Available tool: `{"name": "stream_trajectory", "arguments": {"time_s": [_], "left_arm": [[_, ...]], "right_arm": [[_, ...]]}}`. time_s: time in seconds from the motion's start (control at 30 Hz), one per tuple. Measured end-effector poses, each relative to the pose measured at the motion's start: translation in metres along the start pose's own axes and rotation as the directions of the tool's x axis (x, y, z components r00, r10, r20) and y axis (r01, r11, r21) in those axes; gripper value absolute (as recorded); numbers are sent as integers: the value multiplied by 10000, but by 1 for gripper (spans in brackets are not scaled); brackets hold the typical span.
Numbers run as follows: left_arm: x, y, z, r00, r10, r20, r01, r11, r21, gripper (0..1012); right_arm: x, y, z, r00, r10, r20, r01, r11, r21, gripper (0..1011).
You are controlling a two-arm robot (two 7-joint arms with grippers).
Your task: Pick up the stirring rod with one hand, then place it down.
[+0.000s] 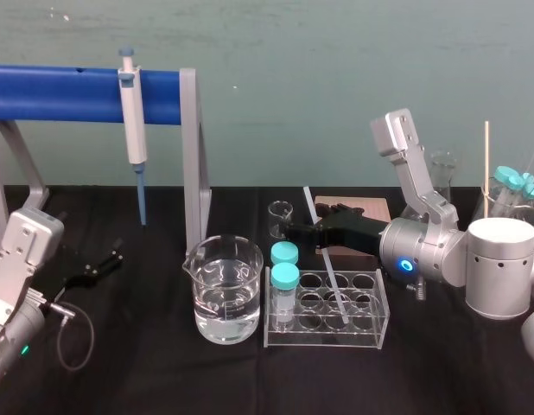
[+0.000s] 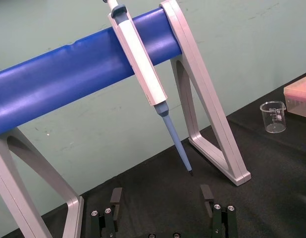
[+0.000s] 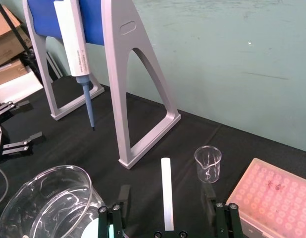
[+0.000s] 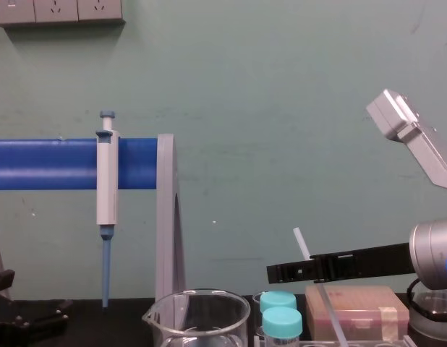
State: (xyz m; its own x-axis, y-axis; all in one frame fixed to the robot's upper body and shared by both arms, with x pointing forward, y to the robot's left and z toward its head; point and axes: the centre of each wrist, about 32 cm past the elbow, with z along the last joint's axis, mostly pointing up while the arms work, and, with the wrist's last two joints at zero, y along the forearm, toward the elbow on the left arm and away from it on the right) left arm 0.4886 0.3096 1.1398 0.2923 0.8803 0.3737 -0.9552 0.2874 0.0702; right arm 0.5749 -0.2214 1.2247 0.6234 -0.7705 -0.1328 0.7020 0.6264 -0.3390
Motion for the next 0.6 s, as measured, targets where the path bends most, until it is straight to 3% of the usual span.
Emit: {"name": "stream_trajectory", "arguments": {"time_s": [0.2,0.6], "left_arm": [[0,0,0,10000,0,1,0,10000,0,1000],[0,0,0,10000,0,0,0,10000,0,1000]], "right_arm": [[0,0,1,10000,3,-19,-3,10000,16,787],[1,0,4,10000,1,-32,-1,10000,41,405]]}}
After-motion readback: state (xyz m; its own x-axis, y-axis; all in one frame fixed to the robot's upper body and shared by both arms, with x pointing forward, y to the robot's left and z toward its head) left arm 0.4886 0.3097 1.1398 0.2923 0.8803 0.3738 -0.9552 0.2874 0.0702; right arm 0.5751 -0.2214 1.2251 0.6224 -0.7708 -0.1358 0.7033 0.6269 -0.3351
